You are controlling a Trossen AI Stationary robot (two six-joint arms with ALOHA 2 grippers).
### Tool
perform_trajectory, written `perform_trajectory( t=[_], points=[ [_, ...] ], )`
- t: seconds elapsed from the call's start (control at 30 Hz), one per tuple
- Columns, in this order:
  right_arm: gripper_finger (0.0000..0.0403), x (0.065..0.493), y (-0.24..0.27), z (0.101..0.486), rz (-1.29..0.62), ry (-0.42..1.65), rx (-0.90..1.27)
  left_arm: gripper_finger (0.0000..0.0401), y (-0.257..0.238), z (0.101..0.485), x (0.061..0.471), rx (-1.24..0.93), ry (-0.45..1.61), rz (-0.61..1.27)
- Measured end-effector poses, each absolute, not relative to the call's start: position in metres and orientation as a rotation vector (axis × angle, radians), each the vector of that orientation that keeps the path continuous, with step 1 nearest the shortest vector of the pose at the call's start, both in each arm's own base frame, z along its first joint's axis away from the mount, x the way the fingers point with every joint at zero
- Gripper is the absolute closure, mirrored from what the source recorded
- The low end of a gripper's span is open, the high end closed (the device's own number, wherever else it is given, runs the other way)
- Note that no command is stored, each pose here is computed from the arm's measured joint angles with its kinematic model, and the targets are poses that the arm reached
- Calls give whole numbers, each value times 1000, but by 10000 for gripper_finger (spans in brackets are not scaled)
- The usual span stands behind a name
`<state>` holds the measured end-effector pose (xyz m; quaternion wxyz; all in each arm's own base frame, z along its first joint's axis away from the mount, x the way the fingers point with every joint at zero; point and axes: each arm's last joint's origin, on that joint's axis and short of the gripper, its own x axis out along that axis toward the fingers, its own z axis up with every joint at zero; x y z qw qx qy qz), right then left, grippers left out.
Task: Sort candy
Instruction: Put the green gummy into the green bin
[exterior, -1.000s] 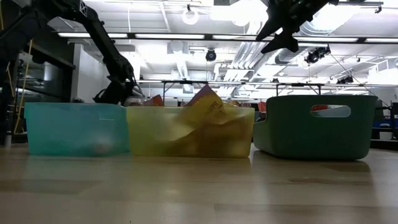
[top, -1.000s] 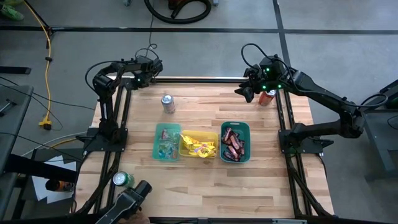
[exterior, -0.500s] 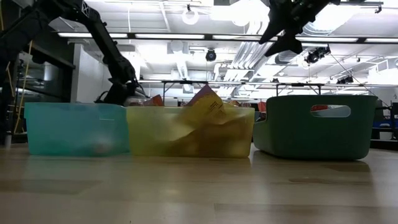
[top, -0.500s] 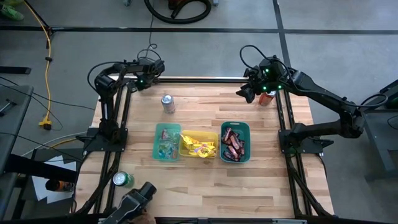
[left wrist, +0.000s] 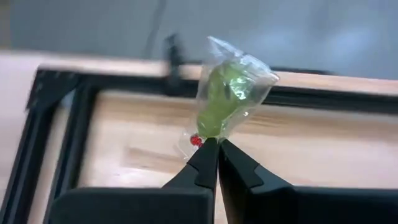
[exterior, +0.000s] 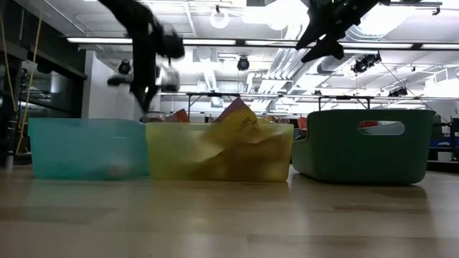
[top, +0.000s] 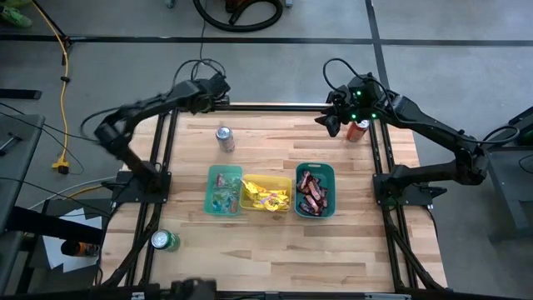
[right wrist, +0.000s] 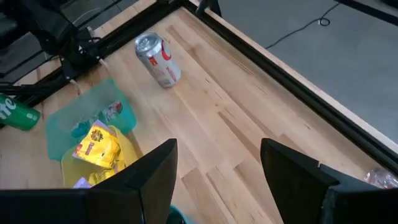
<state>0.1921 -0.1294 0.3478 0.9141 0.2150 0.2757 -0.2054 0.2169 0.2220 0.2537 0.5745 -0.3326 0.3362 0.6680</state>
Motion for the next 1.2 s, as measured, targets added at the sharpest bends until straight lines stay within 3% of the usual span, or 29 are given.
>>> perform_trajectory(
  t=[0.23,0.47,0.67,0.9,1.2],
  points=[
    [176,195,-129,351,-361,529,454,401,141,320,223,-647,518,1048],
    [176,197,-126,353,-286,488,584,401,53,319,211,-644,265,634],
    [176,205,-113,354,-247,485,688,401,1,289,188,-678,240,441],
    [176,221,-91,362,-171,421,754,401,-33,270,165,-564,350,234],
    [176,234,-60,364,-172,425,683,400,-40,261,153,-486,471,218]
  ],
)
